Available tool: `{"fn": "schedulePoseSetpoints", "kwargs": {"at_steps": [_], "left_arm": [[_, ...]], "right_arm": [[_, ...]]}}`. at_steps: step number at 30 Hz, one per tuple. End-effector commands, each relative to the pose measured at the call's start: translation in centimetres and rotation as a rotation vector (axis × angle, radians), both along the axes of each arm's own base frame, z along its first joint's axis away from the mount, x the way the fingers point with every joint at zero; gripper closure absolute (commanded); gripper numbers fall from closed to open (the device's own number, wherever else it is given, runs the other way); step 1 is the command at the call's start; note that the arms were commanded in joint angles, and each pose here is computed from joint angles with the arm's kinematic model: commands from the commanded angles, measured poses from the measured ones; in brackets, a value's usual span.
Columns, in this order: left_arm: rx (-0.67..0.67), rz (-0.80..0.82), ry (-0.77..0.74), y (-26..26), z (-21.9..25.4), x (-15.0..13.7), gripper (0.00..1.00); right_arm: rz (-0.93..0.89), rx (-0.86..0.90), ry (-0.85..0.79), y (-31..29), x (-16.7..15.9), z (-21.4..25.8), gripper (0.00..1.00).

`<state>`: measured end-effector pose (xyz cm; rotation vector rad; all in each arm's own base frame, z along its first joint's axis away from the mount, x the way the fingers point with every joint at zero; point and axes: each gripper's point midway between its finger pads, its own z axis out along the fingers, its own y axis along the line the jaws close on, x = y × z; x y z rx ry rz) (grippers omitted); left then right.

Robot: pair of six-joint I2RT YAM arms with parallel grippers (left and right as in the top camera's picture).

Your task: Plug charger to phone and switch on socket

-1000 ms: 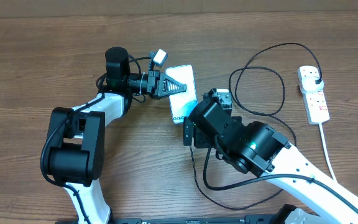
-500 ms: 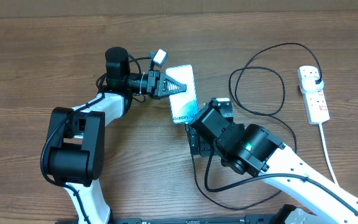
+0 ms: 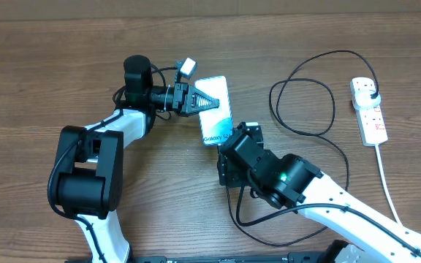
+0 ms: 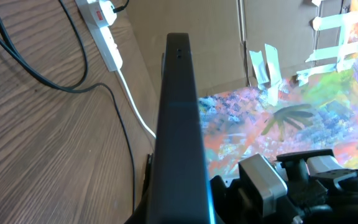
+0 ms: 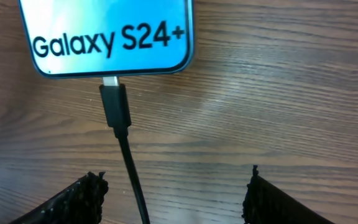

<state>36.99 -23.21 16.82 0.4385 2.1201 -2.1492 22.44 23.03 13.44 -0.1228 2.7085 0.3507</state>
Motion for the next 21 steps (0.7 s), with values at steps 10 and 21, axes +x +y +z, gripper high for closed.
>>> {"fn": "schedulePoseSetpoints", "kwargs": {"at_steps": [10, 21], "left_arm": [[-0.008, -0.028, 0.002, 0.0, 0.2, -0.6, 0.96], [-0.008, -0.029, 0.002, 0.0, 0.2, -0.6, 0.96]], "right_arm": [[0.042, 0.033, -0.021, 2.4, 0.5, -0.8, 0.36], [0.052, -0.004, -0.022, 3.1, 0.7, -2.2, 0.67]]}}
